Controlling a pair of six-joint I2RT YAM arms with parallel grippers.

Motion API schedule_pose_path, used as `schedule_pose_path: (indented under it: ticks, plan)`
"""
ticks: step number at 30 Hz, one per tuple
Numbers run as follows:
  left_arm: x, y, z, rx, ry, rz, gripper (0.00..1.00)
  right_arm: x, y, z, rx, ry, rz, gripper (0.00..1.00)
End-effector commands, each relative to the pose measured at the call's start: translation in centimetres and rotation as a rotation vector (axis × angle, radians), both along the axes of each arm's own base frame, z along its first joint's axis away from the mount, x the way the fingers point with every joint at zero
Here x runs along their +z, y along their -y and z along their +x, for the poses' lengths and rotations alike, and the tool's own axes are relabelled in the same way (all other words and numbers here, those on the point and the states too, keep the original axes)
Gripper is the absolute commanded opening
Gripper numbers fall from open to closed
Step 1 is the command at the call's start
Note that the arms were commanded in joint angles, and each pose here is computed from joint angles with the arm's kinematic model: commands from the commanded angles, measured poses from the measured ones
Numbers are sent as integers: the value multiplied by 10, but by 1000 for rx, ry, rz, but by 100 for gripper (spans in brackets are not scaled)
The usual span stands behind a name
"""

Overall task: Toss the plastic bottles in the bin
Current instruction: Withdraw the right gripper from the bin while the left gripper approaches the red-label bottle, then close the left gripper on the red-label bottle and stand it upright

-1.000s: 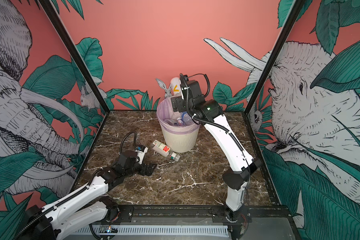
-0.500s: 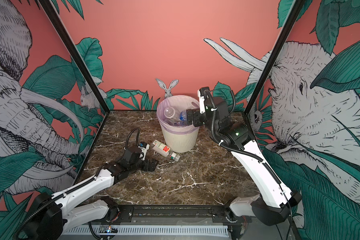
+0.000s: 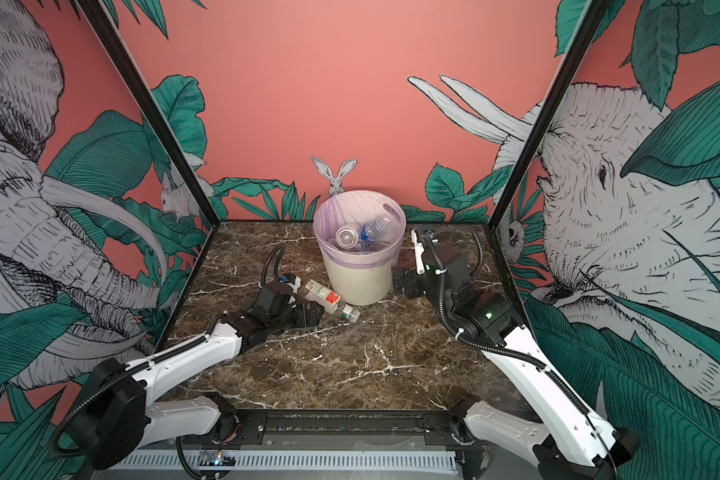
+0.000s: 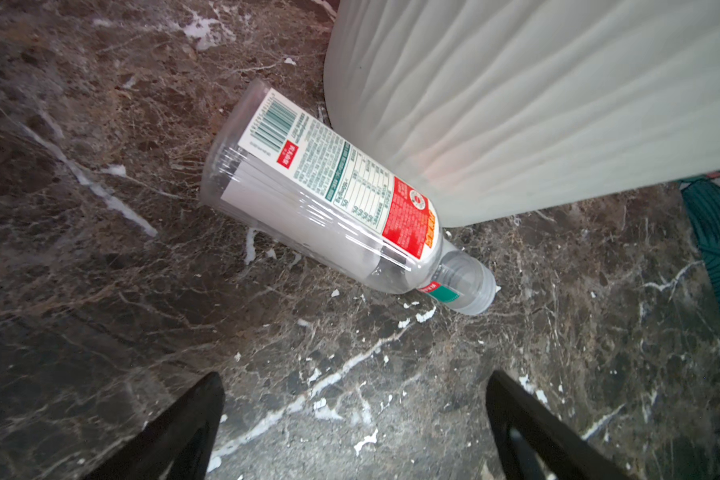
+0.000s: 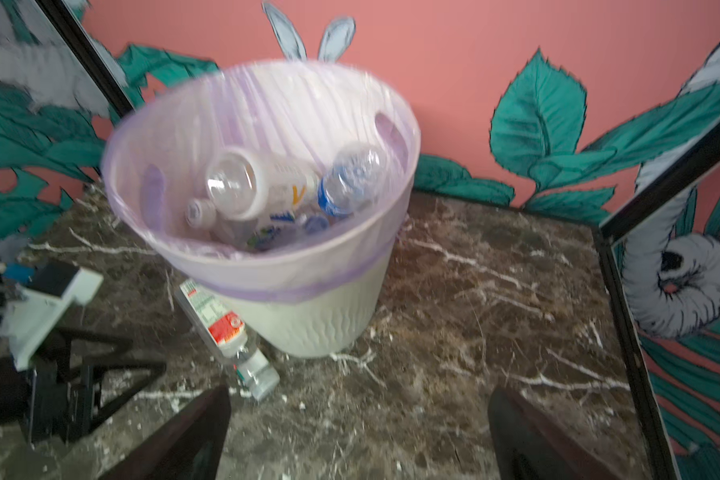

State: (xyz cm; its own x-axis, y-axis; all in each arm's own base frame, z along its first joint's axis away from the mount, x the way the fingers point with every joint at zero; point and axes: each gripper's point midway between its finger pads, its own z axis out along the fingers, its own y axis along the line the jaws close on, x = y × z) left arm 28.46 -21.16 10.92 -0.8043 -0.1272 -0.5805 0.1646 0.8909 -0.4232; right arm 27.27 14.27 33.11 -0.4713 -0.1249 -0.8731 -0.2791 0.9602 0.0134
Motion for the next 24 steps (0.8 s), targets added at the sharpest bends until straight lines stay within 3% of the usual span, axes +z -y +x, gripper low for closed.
schedule_pose_path:
  ticks: [1,14,24]
  plan:
    - [16,14,18,85,4,-115,99,-17,11,-4,-43,-13,8,99]
    - [-13,24,46,230,-58,-170,97,-84,18,-32,-8,-131,-2,99]
    - [-26,31,59,263,-87,-177,97,-102,25,-43,-7,-158,-8,99]
